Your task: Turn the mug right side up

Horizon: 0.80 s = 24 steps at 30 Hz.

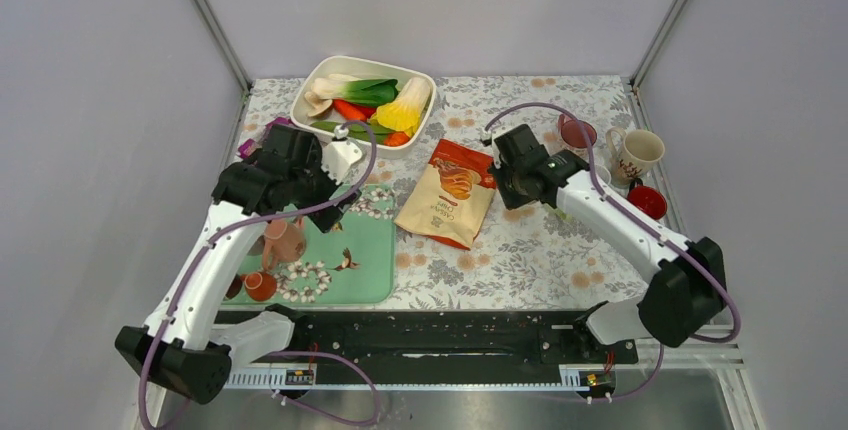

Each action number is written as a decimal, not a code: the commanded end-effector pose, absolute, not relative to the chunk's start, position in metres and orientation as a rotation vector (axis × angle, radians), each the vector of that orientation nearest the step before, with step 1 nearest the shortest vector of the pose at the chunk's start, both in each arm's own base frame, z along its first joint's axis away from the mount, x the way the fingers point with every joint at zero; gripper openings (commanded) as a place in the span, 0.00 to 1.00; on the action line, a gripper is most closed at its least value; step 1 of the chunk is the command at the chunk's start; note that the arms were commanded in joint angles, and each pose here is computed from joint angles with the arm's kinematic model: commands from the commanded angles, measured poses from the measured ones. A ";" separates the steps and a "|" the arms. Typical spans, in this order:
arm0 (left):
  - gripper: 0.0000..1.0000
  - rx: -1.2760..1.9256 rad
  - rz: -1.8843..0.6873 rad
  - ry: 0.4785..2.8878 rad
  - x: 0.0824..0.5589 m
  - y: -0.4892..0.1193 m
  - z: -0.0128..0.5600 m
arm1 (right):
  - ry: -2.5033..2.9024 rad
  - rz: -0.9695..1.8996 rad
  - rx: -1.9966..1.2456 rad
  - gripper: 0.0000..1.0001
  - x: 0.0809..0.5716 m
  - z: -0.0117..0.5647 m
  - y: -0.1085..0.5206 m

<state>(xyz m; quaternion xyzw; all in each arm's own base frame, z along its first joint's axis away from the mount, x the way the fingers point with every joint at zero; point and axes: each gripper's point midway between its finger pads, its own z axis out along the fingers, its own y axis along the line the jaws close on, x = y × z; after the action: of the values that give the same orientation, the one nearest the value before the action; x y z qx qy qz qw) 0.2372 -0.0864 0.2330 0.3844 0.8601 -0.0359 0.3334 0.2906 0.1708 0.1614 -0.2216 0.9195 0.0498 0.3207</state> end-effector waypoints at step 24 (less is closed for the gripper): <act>0.99 1.141 0.241 2.626 0.216 -0.004 0.151 | 2.734 -0.111 -0.594 0.47 0.281 0.073 0.120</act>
<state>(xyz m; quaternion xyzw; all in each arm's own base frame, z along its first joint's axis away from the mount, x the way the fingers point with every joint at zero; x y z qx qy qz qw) 0.2042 -0.0193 0.1418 0.4064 0.9034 0.0543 0.1258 0.2743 0.1238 0.0620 -0.2108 0.9651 -0.0316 0.1519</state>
